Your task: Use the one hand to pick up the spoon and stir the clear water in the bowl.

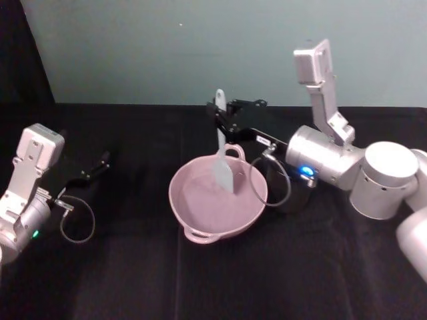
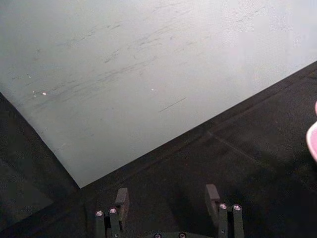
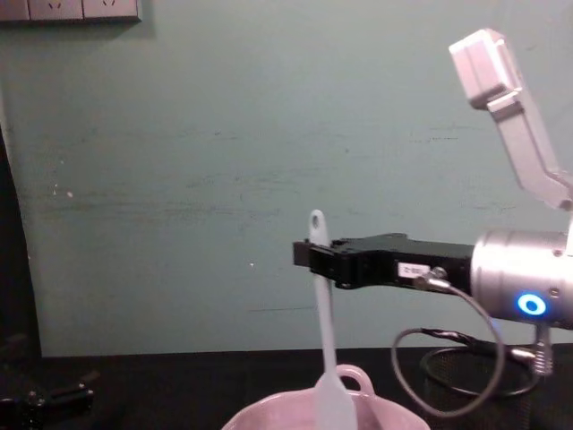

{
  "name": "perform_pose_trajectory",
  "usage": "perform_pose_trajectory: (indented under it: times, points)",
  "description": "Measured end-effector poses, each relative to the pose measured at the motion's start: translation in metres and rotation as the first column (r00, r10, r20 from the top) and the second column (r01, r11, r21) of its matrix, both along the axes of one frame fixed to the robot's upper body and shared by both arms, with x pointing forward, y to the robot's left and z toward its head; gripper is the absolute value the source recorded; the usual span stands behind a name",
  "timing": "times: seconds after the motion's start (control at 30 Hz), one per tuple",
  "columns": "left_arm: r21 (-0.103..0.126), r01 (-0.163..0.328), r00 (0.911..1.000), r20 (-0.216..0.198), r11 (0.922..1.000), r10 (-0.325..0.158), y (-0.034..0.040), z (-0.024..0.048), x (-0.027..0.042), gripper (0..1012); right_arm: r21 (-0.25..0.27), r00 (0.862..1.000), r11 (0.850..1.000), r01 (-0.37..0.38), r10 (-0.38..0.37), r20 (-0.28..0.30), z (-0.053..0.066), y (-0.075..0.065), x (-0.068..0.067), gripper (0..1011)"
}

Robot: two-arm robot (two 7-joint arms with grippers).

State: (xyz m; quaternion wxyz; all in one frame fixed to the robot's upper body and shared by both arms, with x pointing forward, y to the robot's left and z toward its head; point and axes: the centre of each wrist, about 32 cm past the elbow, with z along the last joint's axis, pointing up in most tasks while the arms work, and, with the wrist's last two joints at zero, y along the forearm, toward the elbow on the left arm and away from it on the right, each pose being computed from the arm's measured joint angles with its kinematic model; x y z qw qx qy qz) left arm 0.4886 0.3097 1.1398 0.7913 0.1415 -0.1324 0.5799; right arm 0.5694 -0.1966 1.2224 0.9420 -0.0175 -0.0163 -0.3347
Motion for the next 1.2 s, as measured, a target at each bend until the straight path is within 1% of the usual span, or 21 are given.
perform_pose_trajectory:
  times: [0.13,0.33,0.47,0.63,0.7,0.83,0.93,1.07,1.2]
  points:
    - [0.000,0.000,1.0000,0.000,1.0000,0.000,0.0000,0.0000,0.0000,1011,-0.008,1.000,1.000,0.009,-0.009,-0.001,0.000,-0.007,-0.008,116]
    - [0.000,0.000,1.0000,0.000,1.0000,0.000,0.0000,0.0000,0.0000,1011,-0.021,1.000,1.000,-0.001,0.001,-0.007,0.001,-0.009,-0.022,117]
    - [0.000,0.000,1.0000,0.000,1.0000,0.000,0.0000,0.0000,0.0000,1011,-0.016,1.000,1.000,-0.021,0.021,-0.008,-0.001,-0.004,-0.030,117]
    - [0.000,0.000,1.0000,0.000,1.0000,0.000,0.0000,0.0000,0.0000,1011,-0.003,0.999,0.999,-0.046,0.046,-0.001,-0.002,0.004,-0.033,116]
    - [0.000,0.000,1.0000,0.000,1.0000,0.000,0.0000,0.0000,0.0000,1011,0.002,0.998,0.998,-0.058,0.058,0.001,-0.002,0.008,-0.033,116]
    - [0.000,0.000,1.0000,0.000,1.0000,0.000,0.0000,0.0000,0.0000,1011,0.012,0.997,0.997,-0.083,0.083,0.000,-0.004,0.019,-0.029,116]
    - [0.000,0.000,1.0000,0.000,1.0000,0.000,0.0000,0.0000,0.0000,1011,0.016,0.996,0.996,-0.088,0.088,0.001,-0.005,0.023,-0.026,116]
    - [0.000,0.000,1.0000,0.000,1.0000,0.000,0.0000,0.0000,0.0000,1011,0.023,0.996,0.995,-0.092,0.092,0.002,-0.006,0.029,-0.017,116]
    - [0.000,0.000,1.0000,0.000,1.0000,0.000,0.0000,0.0000,0.0000,1011,0.028,0.996,0.996,-0.084,0.084,0.002,-0.007,0.031,-0.008,116]
